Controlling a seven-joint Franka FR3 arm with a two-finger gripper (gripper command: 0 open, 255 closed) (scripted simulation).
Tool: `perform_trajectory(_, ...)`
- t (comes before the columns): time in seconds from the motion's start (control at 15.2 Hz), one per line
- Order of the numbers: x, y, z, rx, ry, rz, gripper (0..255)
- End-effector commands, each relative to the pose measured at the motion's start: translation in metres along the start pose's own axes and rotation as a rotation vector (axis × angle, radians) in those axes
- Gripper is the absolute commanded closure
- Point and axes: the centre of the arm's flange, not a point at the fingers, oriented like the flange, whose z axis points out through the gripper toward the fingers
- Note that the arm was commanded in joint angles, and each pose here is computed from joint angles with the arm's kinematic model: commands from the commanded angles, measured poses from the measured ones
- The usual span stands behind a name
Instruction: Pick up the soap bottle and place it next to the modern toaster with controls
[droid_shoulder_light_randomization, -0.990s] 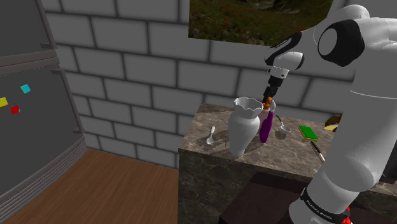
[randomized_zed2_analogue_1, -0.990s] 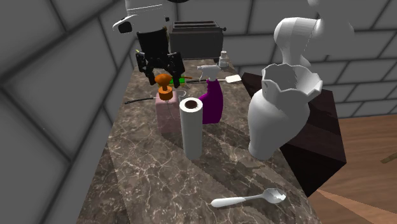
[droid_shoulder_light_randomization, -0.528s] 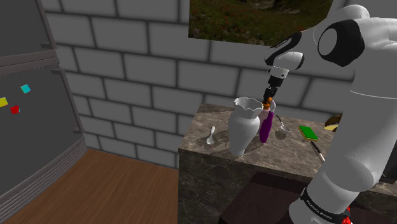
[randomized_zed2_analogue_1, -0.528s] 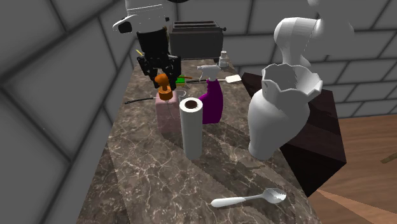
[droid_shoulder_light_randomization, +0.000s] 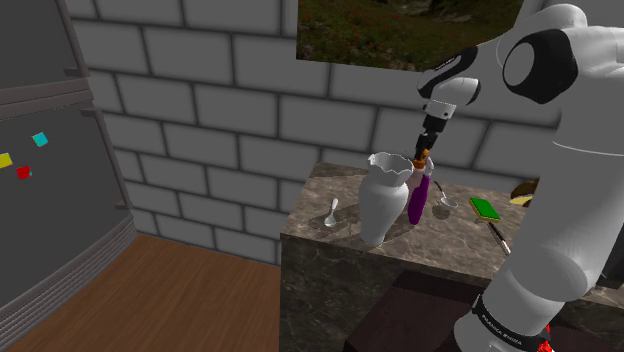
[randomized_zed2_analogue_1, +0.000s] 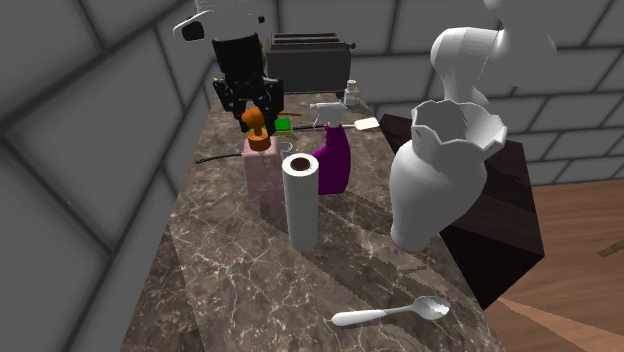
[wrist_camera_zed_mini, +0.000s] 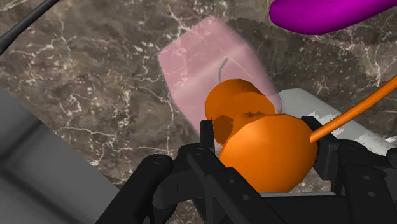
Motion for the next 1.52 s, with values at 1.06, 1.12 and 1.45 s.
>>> perform_trajectory(1.06, 0.005, -0.015, -0.093, 0.0, 0.0, 0.0, 255)
perform_trajectory(1.12, 0.005, -0.016, -0.099, 0.0, 0.0, 0.0, 255)
perform_trajectory(1.45, 0.007, -0.02, -0.125, 0.0, 0.0, 0.0, 255)
